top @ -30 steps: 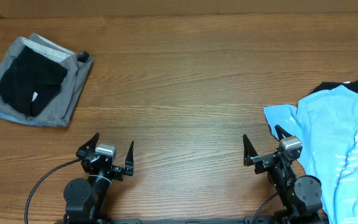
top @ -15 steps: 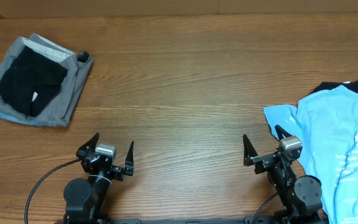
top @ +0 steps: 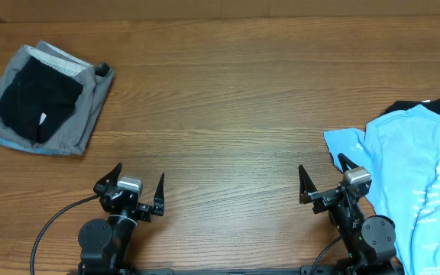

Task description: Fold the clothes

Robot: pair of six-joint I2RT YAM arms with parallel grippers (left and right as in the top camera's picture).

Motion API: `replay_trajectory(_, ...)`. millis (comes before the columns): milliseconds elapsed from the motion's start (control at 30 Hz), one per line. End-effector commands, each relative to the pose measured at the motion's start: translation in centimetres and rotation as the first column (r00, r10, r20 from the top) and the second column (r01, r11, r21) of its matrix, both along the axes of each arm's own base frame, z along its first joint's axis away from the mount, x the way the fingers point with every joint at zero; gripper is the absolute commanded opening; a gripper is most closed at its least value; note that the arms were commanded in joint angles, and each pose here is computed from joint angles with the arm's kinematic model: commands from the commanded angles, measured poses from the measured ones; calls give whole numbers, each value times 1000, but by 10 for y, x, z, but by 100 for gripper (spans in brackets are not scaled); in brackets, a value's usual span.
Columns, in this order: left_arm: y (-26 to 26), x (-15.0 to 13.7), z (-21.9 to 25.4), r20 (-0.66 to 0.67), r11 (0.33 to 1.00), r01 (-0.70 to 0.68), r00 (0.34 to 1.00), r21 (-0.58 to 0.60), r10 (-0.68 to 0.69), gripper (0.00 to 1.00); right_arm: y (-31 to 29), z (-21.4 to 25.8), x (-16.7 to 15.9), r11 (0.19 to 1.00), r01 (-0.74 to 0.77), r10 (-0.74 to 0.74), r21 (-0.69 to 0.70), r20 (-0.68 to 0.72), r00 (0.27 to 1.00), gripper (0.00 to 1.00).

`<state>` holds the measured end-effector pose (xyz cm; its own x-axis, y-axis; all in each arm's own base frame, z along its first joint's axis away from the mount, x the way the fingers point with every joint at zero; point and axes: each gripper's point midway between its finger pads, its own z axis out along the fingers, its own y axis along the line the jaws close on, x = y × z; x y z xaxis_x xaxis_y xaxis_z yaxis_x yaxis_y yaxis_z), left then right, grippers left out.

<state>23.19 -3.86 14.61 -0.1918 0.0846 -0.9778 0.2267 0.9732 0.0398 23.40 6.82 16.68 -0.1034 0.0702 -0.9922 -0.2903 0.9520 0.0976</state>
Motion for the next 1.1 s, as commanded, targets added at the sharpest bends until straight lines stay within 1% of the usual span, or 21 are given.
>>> replay_trajectory(0, -1, 0, 0, 8, 1000, 0, 1000, -2, 0, 100, -1, 2, 0, 1000, 6, -6, 6, 12, 1000, 100)
replay_trajectory(700, -1, 0, 0, 6, 1000, 2, 1000, -9, -2, 100, -1, 2, 0, 1000, 6, -6, 6, 12, 1000, 100)
replay_trajectory(767, -8, -2, 0, -8, 997, 27, 1000, -73, -28, 100, 1, 2, -1, 1000, -10, 10, 18, 8, 1000, 100)
replay_trajectory(800, -10, -2, 1, -15, 994, 33, 999, -107, -35, 100, 6, 2, -2, 998, -36, 36, 47, -1, 999, 100)
replay_trajectory(867, -14, -4, 1, -33, 981, 40, 998, -192, -48, 100, 20, 3, -8, 983, -112, 117, 148, -28, 993, 100)
replay_trajectory(933, -21, -6, 1, -51, 964, 62, 996, -259, -78, 100, 32, 5, -14, 962, -184, 196, 202, -41, 980, 100)
replay_trajectory(967, -25, -7, 3, -54, 956, 79, 994, -282, -98, 100, 38, 5, -18, 949, -219, 236, 229, -49, 971, 100)
replay_trajectory(1033, -28, -9, 11, -37, 954, 102, 992, -282, -117, 100, 44, 9, -22, 932, -247, 271, 265, -56, 961, 100)
replay_trajectory(1067, -29, -12, 31, 5, 952, 124, 992, -280, -128, 100, 44, 18, -25, 928, -254, 279, 272, -57, 959, 100)
